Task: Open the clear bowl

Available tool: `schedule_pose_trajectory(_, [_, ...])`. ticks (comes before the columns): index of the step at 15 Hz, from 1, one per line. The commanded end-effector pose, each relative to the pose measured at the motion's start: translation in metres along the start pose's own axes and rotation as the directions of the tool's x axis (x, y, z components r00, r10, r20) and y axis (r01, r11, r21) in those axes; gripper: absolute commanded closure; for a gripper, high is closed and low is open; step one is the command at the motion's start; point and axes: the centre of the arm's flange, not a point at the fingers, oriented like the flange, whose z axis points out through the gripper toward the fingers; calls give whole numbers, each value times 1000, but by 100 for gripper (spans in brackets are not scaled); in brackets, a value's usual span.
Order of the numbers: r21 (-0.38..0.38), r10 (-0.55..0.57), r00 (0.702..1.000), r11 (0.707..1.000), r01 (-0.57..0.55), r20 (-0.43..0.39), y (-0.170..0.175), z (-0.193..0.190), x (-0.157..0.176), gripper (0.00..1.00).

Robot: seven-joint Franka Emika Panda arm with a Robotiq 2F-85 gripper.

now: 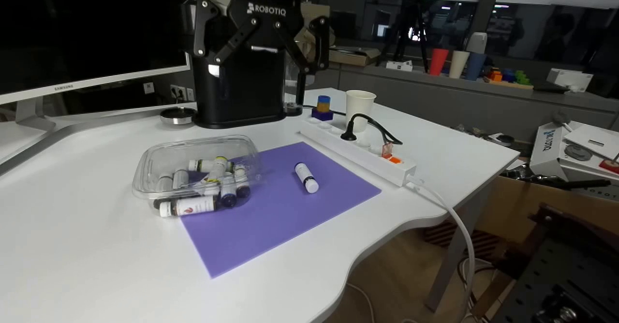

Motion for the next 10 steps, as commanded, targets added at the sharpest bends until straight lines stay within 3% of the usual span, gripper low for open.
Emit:
schedule_pose_trajectory(1, [35, 108, 989, 994, -104, -100, 6, 33, 10, 0])
schedule_pose_trajectory(4, [87, 174, 975, 983, -164, -136, 6, 53, 12, 0])
schedule_pose_trajectory(5, [67, 107, 987, 993, -100, -123, 9, 43, 13, 0])
schedule_pose_trajectory(10, [75, 137, 981, 989, -128, -140, 8, 58, 12, 0])
